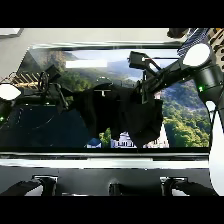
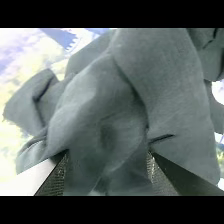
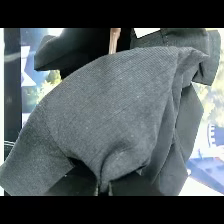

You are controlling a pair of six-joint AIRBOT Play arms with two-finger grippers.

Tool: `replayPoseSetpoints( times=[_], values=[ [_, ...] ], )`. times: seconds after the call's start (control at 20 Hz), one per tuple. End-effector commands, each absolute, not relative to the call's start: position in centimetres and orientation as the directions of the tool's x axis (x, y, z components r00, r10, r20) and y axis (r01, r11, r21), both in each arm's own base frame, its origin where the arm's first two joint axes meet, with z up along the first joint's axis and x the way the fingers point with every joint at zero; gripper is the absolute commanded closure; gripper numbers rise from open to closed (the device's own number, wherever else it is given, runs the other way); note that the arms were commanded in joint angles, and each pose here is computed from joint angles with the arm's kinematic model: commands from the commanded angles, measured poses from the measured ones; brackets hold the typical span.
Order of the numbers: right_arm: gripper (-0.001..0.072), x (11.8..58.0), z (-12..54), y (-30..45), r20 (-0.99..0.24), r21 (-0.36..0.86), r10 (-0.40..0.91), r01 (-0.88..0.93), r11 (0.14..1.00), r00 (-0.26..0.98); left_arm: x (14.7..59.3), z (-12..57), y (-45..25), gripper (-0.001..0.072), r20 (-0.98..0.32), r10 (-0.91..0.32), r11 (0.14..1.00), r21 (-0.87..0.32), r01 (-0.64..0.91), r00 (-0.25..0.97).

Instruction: Fold the clothes and pants, and hang the long-sleeved shirts on hangers.

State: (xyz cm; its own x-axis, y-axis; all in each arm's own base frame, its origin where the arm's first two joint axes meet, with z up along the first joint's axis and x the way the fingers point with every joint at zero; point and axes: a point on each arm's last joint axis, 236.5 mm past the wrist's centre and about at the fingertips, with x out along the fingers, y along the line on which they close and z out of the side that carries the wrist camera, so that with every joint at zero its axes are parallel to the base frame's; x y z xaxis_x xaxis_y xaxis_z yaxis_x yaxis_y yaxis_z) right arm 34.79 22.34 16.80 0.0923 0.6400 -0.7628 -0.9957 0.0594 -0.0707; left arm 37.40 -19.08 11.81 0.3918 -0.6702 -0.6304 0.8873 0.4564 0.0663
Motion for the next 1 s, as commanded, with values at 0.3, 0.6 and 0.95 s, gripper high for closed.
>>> replayPoseSetpoints(
  times=[0.3, 0.6, 0.95],
  values=[
    [0.0694, 34.5, 16.6, 22.1, -0.771, -0.059, 0.632, -0.997, 0.050, 0.077, 35.8, 14.1, -17.2, 0.0178, -0.631, -0.654, 0.453, 0.114, 0.884, 0.417],
    [0.0694, 34.0, 16.9, 22.6, -0.757, -0.044, 0.650, -0.998, 0.040, 0.060, 37.4, 9.9, -20.1, 0.0178, -0.658, -0.666, 0.397, 0.087, 0.914, 0.352],
    [0.0691, 34.1, 16.8, 22.4, -0.762, 0.000, 0.645, -0.995, 0.095, 0.062, 37.9, 9.2, -21.1, 0.0685, -0.642, -0.692, 0.402, 0.038, 0.915, 0.331]
  ],
)
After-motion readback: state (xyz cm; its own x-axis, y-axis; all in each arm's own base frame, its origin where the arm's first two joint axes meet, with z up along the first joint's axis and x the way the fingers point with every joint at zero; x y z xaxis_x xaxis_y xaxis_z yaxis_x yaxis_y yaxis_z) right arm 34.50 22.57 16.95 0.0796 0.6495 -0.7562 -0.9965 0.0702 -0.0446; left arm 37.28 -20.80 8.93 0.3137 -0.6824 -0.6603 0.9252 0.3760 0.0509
